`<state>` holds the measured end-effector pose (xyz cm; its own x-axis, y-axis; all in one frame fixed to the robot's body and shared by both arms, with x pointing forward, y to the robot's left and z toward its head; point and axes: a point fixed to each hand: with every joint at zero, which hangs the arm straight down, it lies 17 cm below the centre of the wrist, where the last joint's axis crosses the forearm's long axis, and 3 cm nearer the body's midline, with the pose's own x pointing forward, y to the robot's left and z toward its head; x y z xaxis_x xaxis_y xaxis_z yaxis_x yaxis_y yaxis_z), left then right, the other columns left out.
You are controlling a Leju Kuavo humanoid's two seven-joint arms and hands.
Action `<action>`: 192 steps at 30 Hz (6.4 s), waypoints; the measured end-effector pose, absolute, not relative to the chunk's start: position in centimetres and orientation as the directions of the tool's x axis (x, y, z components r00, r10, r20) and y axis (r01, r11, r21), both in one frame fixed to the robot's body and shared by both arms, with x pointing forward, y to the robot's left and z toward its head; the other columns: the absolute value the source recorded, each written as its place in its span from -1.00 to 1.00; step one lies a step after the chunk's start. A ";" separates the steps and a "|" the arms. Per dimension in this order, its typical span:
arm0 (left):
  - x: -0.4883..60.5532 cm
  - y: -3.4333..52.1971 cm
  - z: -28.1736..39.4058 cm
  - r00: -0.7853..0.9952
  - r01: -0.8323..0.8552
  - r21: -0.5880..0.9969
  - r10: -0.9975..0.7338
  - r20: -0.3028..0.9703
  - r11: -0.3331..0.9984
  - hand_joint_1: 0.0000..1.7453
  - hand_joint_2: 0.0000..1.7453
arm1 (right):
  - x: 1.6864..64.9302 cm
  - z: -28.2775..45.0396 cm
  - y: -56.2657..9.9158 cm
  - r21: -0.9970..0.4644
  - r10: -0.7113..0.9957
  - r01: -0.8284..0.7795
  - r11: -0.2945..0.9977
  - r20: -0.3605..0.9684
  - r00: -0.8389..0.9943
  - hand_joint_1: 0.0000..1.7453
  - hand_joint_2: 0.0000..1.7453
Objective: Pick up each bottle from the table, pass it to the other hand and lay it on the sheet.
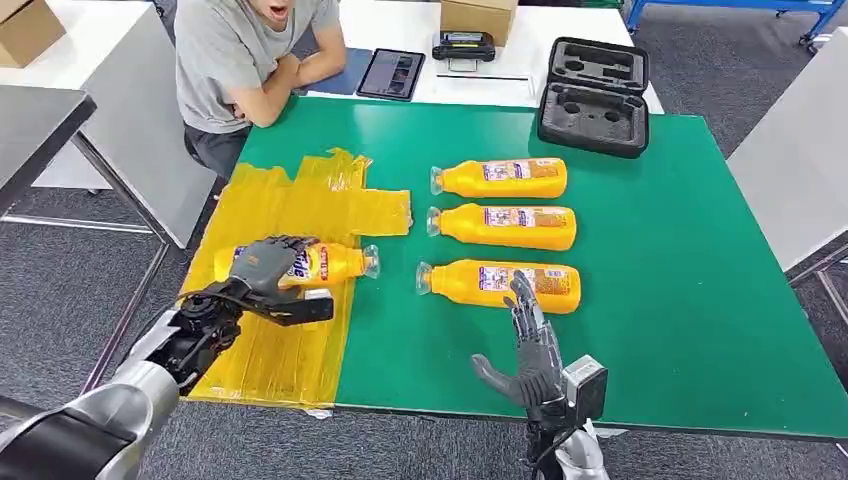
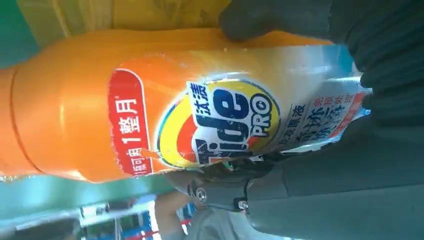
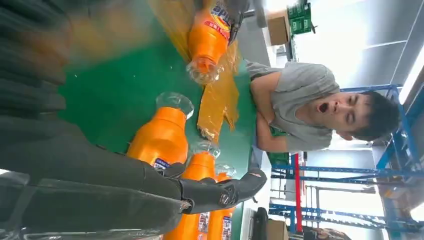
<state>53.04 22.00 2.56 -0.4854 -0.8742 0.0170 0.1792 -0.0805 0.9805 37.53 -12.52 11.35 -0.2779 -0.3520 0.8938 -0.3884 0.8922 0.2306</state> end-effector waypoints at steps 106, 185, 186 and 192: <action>31.1 1.1 22.3 -0.701 0.346 0.229 0.088 0.708 0.910 -1.00 1.00 | 34.4 16.6 -21.3 0.091 0.007 0.180 0.980 0.877 -0.481 -1.00 1.00; 31.7 0.2 25.0 -0.710 0.420 0.208 0.177 0.681 0.883 -1.00 1.00 | 37.4 3.1 -25.1 -0.769 0.710 -0.373 0.520 0.631 -0.313 -1.00 1.00; 31.7 0.1 25.0 -0.710 0.420 0.210 0.176 0.682 0.883 -1.00 1.00 | 37.4 3.1 -25.2 -0.771 0.712 -0.372 0.517 0.629 -0.313 -1.00 1.00; 31.7 -0.1 24.8 -0.710 0.424 0.218 0.173 0.682 0.879 -1.00 1.00 | 37.8 3.3 -25.6 -0.780 0.722 -0.366 0.508 0.617 -0.314 -1.00 1.00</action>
<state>31.73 -0.15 24.81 -0.7102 0.1731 0.6824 0.4236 0.8793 0.2177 37.81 -25.57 3.26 -0.3136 0.7218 0.6170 -0.3656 0.5079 -0.7800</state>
